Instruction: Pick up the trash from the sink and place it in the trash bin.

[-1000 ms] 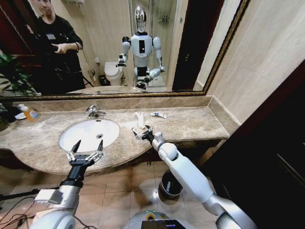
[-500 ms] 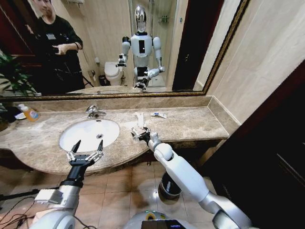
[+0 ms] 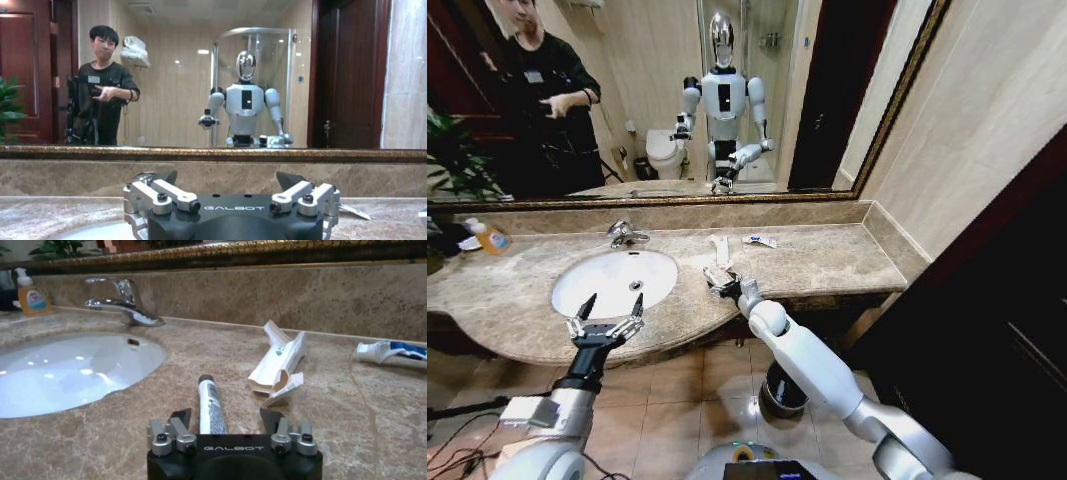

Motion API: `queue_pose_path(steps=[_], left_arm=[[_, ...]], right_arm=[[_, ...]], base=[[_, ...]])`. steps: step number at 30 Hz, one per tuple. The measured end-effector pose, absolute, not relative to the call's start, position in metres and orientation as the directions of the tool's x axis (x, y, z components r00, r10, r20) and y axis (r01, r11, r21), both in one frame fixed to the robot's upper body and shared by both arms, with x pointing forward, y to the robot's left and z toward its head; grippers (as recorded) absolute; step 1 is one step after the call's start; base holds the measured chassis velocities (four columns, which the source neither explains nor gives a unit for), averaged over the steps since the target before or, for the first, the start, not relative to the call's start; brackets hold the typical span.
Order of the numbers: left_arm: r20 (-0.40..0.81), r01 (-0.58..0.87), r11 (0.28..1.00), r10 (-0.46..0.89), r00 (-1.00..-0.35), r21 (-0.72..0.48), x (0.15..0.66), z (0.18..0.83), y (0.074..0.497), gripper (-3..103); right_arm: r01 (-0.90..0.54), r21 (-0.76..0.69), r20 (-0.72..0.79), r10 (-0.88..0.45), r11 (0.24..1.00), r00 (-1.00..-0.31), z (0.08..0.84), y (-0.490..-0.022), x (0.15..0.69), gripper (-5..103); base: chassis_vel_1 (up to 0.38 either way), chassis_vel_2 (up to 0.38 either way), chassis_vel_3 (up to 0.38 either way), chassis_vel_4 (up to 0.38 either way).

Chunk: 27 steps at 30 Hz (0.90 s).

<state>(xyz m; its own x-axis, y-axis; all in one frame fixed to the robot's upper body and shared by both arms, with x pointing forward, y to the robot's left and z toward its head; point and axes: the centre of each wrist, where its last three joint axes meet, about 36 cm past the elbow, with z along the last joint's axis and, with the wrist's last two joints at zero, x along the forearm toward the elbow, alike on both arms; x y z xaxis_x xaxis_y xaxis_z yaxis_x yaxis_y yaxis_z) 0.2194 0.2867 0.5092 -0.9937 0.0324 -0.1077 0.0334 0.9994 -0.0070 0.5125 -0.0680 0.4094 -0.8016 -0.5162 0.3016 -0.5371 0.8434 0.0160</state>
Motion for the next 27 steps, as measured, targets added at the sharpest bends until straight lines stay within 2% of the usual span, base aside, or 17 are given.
queue_pose_path(steps=[1, 3, 4, 6, 7, 9, 10, 12, 13, 14, 15, 17, 20, 21, 22, 23, 27], left_arm=[[-0.108, 0.033, 0.999, 0.032, -0.994, -0.007, 0.219, 0.509, 0.287, 100], [-0.108, 0.033, 0.999, 0.032, -0.994, -0.007, 0.219, 0.509, 0.287, 100], [-0.108, 0.033, 0.999, 0.032, -0.994, -0.007, 0.219, 0.509, 0.287, 100], [-0.108, 0.033, 0.999, 0.032, -0.994, -0.007, 0.219, 0.509, 0.287, 100], [-0.108, 0.033, 0.999, 0.032, -0.994, -0.007, 0.219, 0.509, 0.287, 100], [-0.108, 0.033, 0.999, 0.032, -0.994, -0.007, 0.219, 0.509, 0.287, 100], [-0.108, 0.033, 0.999, 0.032, -0.994, -0.007, 0.219, 0.509, 0.287, 100], [-0.108, 0.033, 0.999, 0.032, -0.994, -0.007, 0.219, 0.509, 0.287, 100], [-0.108, 0.033, 0.999, 0.032, -0.994, -0.007, 0.219, 0.509, 0.287, 100], [-0.108, 0.033, 0.999, 0.032, -0.994, -0.007, 0.219, 0.509, 0.287, 100], [-0.108, 0.033, 0.999, 0.032, -0.994, -0.007, 0.219, 0.509, 0.287, 100], [-0.108, 0.033, 0.999, 0.032, -0.994, -0.007, 0.219, 0.509, 0.287, 100], [-0.108, 0.033, 0.999, 0.032, -0.994, -0.007, 0.219, 0.509, 0.287, 100], [-0.108, 0.033, 0.999, 0.032, -0.994, -0.007, 0.219, 0.509, 0.287, 100], [-0.108, 0.033, 0.999, 0.032, -0.994, -0.007, 0.219, 0.509, 0.287, 100], [-0.108, 0.033, 0.999, 0.032, -0.994, -0.007, 0.219, 0.509, 0.287, 100], [-0.108, 0.033, 0.999, 0.032, -0.994, -0.007, 0.219, 0.509, 0.287, 100]], right_arm=[[-0.538, 0.016, 0.303, -0.517, 0.843, -0.801, 0.409, -0.069, 0.513, 69], [-0.539, 0.015, 0.303, -0.517, 0.842, -0.800, 0.408, -0.070, 0.514, 69], [-0.540, 0.015, 0.304, -0.518, 0.842, -0.800, 0.408, -0.071, 0.514, 62], [-0.542, 0.010, 0.307, -0.518, 0.840, -0.798, 0.408, -0.074, 0.515, 62], [-0.544, 0.005, 0.308, -0.518, 0.839, -0.798, 0.408, -0.075, 0.515, 55], [-0.546, 0.000, 0.309, -0.519, 0.838, -0.797, 0.408, -0.077, 0.516, 55], [-0.548, -0.004, 0.308, -0.520, 0.837, -0.797, 0.408, -0.078, 0.516, 44], [-0.549, -0.006, 0.307, -0.521, 0.836, -0.796, 0.408, -0.078, 0.516, 44], [-0.551, -0.007, 0.306, -0.523, 0.835, -0.796, 0.408, -0.079, 0.517, 33], [-0.556, -0.009, 0.302, -0.528, 0.831, -0.794, 0.407, -0.080, 0.518, 28], [-0.556, -0.009, 0.302, -0.528, 0.831, -0.794, 0.407, -0.080, 0.518, 28], [-0.558, -0.011, 0.297, -0.530, 0.830, -0.794, 0.406, -0.082, 0.518, 17], [-0.557, -0.015, 0.293, -0.529, 0.830, -0.796, 0.406, -0.084, 0.518, 17], [-0.556, -0.017, 0.289, -0.529, 0.831, -0.798, 0.407, -0.085, 0.518, 7], [-0.556, -0.020, 0.281, -0.529, 0.831, -0.801, 0.408, -0.087, 0.518, 7], [-0.556, -0.022, 0.278, -0.529, 0.831, -0.802, 0.409, -0.087, 0.518, 1], [-0.550, -0.025, 0.264, -0.526, 0.834, -0.809, 0.411, -0.091, 0.516, 0]], base=[[0.000, 0.000, 0.000, 0.000], [0.000, 0.000, 0.000, 0.000], [0.000, 0.000, 0.000, 0.000], [0.000, 0.000, 0.000, 0.000], [0.000, 0.000, 0.000, 0.000], [0.000, 0.000, 0.000, 0.000], [0.000, 0.000, 0.000, 0.000], [0.000, 0.000, 0.000, 0.000], [0.000, 0.000, 0.000, 0.000], [0.000, 0.000, 0.000, 0.000], [0.000, 0.000, 0.000, 0.000], [0.000, 0.000, 0.000, 0.000], [0.000, 0.000, 0.000, 0.000], [0.000, 0.000, 0.000, 0.000], [0.000, 0.000, 0.000, 0.000], [0.000, 0.000, 0.000, 0.000], [0.000, 0.000, 0.000, 0.000]])
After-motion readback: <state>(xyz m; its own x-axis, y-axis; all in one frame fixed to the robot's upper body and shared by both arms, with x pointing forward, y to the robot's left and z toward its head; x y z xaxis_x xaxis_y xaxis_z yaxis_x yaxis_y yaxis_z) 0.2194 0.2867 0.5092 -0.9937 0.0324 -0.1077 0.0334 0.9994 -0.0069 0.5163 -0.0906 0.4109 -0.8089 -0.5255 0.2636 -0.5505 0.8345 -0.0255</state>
